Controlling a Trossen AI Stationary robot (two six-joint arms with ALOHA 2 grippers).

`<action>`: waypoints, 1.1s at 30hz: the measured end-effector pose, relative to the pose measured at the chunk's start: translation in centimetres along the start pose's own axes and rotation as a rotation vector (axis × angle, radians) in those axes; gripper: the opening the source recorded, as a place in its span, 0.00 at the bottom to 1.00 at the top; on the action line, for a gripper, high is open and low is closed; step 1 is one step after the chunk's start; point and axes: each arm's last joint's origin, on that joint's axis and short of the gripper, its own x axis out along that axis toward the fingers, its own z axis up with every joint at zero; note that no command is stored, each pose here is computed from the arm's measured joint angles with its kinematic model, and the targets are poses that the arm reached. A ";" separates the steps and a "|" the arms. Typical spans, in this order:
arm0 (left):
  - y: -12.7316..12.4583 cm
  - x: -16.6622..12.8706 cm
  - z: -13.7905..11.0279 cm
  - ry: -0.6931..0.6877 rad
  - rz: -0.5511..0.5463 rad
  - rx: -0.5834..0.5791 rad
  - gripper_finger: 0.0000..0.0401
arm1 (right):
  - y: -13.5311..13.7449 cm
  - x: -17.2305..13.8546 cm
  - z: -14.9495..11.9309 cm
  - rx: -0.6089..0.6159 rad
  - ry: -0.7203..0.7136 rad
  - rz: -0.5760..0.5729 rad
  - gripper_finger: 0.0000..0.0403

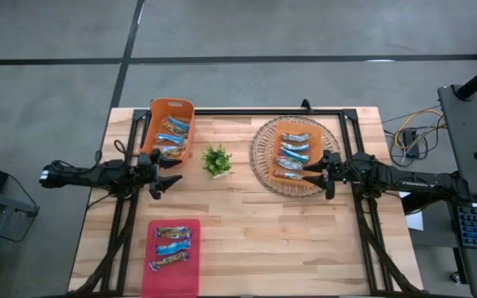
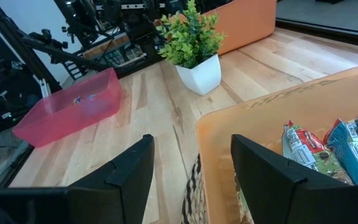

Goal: Pick and place Granola Bars by type
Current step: Return to Home Position

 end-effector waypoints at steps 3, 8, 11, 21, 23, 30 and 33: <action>0.0 0.0 0.0 0.001 0.000 0.024 0.76 | 0.0 0.0 0.0 0.000 0.000 0.000 0.50; 0.0 0.0 -0.1 0.003 0.002 0.073 0.76 | 0.0 0.0 0.0 0.000 0.000 0.000 0.50; 0.0 0.0 -0.1 0.009 0.004 0.074 0.76 | 0.0 0.0 0.0 0.000 0.000 0.000 0.50; 0.0 0.0 -0.1 0.011 0.006 0.076 0.76 | 0.0 0.0 0.0 0.000 0.000 0.000 0.50; 0.0 0.0 -0.1 0.011 0.006 0.076 0.76 | 0.0 0.0 0.0 0.000 0.000 0.000 0.50; 0.0 0.0 -0.1 0.011 0.006 0.077 0.76 | 0.0 0.0 0.0 0.000 0.000 0.000 0.50; 0.0 0.0 -0.1 0.012 0.006 0.077 0.76 | 0.0 0.0 0.0 0.000 0.000 0.000 0.50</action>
